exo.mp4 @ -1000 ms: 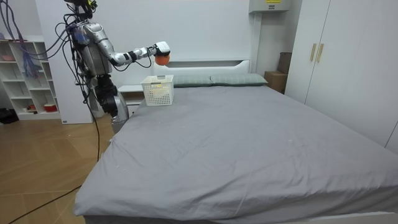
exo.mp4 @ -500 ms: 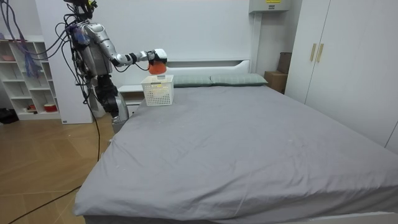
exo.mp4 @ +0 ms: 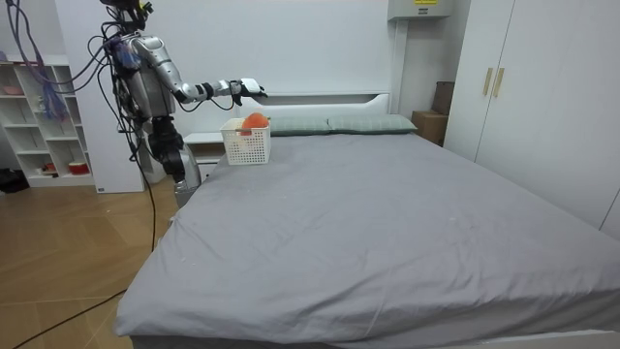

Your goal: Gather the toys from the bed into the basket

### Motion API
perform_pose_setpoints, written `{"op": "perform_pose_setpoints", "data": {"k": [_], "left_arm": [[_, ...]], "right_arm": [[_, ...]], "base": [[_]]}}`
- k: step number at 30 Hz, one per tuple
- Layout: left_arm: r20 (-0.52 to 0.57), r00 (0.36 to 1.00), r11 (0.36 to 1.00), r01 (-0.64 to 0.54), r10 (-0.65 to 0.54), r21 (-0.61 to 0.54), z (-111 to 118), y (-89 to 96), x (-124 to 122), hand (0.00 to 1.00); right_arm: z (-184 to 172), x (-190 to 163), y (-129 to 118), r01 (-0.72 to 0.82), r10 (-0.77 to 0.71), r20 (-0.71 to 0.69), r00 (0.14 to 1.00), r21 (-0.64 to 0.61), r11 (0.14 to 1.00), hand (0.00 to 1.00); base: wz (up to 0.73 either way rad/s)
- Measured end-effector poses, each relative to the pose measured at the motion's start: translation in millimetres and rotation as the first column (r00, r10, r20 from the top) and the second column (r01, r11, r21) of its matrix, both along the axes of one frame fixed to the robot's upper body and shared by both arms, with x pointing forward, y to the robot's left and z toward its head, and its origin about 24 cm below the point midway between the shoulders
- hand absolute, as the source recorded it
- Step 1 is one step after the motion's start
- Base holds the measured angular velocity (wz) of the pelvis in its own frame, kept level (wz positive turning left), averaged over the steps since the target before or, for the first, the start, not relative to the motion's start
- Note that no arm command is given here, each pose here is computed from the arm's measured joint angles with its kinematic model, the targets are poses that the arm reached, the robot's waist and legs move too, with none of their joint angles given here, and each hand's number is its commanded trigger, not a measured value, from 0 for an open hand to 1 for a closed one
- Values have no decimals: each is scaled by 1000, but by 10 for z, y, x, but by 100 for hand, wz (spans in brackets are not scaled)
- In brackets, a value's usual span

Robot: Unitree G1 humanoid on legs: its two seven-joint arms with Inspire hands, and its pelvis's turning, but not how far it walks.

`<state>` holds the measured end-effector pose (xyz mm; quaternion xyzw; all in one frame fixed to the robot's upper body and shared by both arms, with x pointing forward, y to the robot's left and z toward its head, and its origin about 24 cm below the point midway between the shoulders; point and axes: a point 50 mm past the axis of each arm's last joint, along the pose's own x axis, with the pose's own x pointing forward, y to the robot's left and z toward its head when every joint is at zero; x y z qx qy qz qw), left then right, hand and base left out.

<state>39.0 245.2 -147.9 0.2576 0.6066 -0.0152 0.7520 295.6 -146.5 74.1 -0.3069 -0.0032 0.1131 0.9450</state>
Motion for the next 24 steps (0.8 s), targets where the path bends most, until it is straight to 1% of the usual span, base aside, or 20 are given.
{"op": "perform_pose_setpoints", "data": {"k": [14, 24], "left_arm": [[-3, 1000, 1000, 6, -6, 1, -1, 0, 1, 0], [-12, 1000, 1000, 2, -2, -6, -6, -9, 5, 0]], "right_arm": [[-8, -1, 19, -4, 4, -4, 1000, 8, 1000, 0], [-62, 1, 14, -13, 13, -36, 999, 4, 1000, 0]], "base": [[0], [-4]]}}
